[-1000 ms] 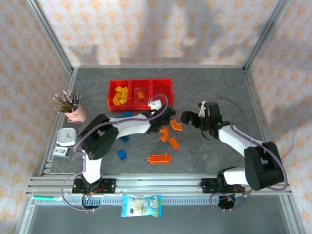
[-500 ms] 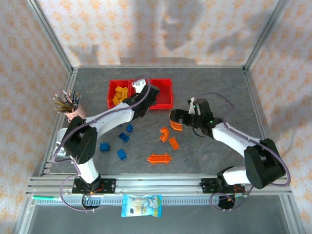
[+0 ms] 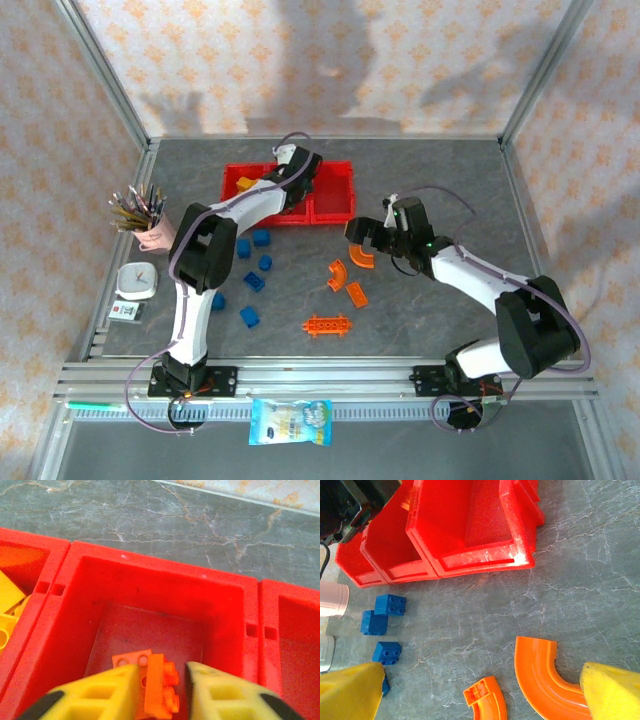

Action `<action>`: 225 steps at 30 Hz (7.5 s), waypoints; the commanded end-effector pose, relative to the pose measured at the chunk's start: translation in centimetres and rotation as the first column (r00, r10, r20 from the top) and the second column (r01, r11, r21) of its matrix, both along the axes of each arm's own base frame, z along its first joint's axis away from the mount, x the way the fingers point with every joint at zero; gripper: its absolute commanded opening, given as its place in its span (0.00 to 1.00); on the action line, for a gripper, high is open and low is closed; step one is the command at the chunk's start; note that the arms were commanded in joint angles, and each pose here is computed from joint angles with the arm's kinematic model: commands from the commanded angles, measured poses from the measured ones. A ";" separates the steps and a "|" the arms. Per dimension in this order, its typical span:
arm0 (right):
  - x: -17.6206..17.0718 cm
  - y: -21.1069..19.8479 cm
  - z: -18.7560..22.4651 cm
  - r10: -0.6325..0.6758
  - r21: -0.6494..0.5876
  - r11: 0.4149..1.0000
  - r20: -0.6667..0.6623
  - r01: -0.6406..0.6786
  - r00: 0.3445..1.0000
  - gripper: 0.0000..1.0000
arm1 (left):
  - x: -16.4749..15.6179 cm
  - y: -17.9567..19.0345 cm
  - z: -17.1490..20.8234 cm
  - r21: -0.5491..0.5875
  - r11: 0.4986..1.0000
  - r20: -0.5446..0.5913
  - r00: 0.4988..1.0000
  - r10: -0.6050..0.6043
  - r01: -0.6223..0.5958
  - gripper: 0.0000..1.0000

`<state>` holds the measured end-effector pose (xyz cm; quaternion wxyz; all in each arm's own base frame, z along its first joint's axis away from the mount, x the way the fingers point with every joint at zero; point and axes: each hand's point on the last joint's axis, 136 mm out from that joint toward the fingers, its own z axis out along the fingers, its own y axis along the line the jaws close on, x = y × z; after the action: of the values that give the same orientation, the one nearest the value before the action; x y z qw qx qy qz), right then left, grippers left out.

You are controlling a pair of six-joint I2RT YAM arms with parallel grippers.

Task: Sort the legos into containers by color
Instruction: Place the lego in the container, then pick up the lego from the center of the table, then place the lego in the container, then pick up the lego from the center of the table.

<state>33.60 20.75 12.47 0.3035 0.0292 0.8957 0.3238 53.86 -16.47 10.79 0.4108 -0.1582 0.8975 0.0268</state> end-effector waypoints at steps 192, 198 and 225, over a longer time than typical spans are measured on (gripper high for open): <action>-0.6 -10.8 -5.4 -0.206 -0.042 0.978 -0.126 0.203 0.970 1.00 | -15.2 -18.7 -7.9 -0.124 0.991 -0.184 0.980 -0.077 0.054 0.69; -0.6 -10.7 -5.4 -0.204 -0.038 0.979 -0.128 0.201 0.971 1.00 | -15.0 -18.9 -8.3 -0.138 0.989 -0.183 0.980 -0.076 0.051 0.60; -0.8 -10.2 -3.8 -0.176 -0.014 0.984 -0.115 0.176 0.978 1.00 | -15.2 -16.2 -1.7 -0.162 0.983 -0.071 0.993 -0.096 0.084 0.28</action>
<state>32.72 10.34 7.16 0.2669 0.1401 0.9109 0.2819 37.73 -33.90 4.39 0.3186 -0.1434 0.9358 -0.0465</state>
